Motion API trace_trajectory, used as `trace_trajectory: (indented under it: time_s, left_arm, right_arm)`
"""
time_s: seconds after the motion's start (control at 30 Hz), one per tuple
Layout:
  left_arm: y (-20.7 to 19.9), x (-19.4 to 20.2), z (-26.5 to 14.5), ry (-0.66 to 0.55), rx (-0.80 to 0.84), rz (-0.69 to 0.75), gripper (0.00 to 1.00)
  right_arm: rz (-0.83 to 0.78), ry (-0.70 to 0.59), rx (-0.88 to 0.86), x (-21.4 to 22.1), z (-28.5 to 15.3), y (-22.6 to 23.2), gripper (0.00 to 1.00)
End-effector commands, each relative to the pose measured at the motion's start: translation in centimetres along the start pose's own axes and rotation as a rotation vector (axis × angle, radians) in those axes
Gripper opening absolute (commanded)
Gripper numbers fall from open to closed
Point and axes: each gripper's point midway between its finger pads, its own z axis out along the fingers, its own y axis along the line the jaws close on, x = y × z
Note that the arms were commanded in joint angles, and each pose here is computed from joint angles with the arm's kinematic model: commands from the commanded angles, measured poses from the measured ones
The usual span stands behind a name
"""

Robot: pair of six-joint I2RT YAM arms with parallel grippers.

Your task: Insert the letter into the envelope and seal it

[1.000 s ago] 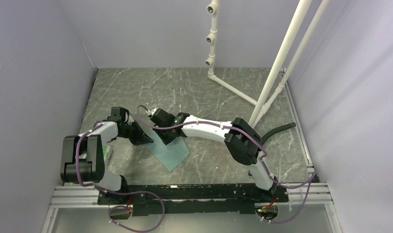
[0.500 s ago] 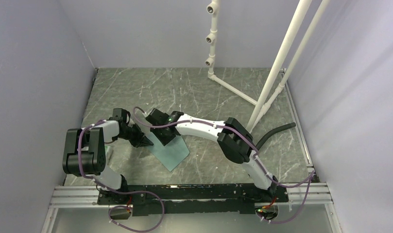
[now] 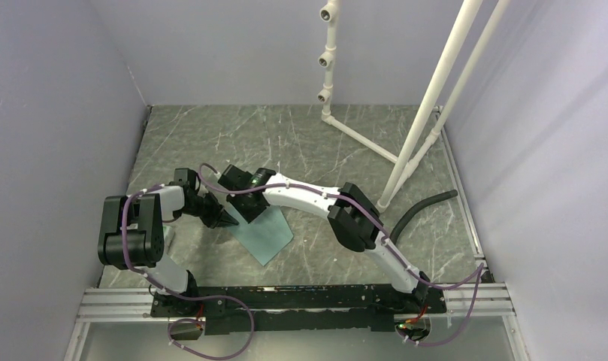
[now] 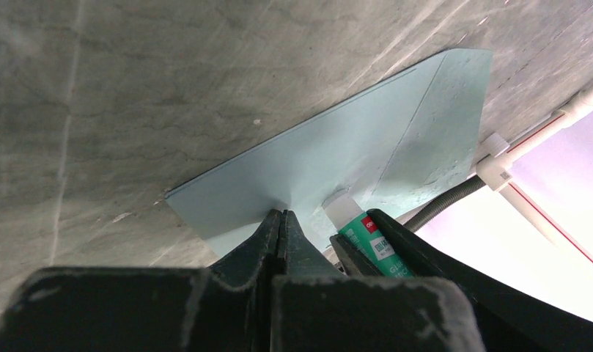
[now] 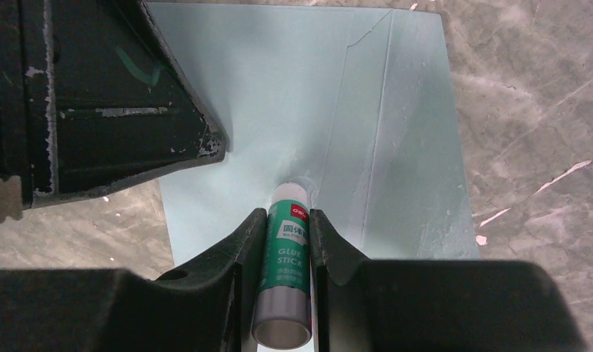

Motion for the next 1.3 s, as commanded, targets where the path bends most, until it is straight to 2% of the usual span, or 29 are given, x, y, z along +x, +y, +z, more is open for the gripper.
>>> trace_trajectory:
  time_s: [0.0, 0.2, 0.53, 0.73, 0.93, 1.1, 1.27]
  left_arm:
    - [2.9, -0.6, 1.3, -0.040, -0.124, -0.012, 0.02]
    - [3.3, -0.7, 1.3, -0.055, -0.141, -0.028, 0.02]
    - [3.3, -0.7, 1.4, -0.054, -0.140, -0.034, 0.02]
    - [3.4, -0.6, 1.4, -0.054, -0.141, -0.035, 0.02]
    - [3.5, -0.6, 1.4, -0.051, -0.144, -0.031, 0.02]
    - [3.5, -0.6, 1.4, -0.047, -0.142, -0.032, 0.02]
    - [3.5, -0.5, 1.4, -0.045, -0.141, -0.033, 0.02]
  right_arm:
    - [-0.018, 0.076, 0.001, 1.9, 0.6, 0.0, 0.00]
    - [-0.034, 0.219, -0.048, 5.9, -1.5, 0.2, 0.00]
    - [-0.064, 0.317, -0.072, 8.4, -3.4, 0.0, 0.00]
    - [-0.042, 0.227, 0.045, 6.3, -1.0, -1.5, 0.00]
    - [0.002, 0.083, 0.071, 2.1, 1.0, -1.3, 0.00]
    - [0.013, 0.040, 0.083, 0.6, 2.1, -1.6, 0.00]
    - [0.016, 0.056, 0.072, 0.8, 2.2, -1.6, 0.00]
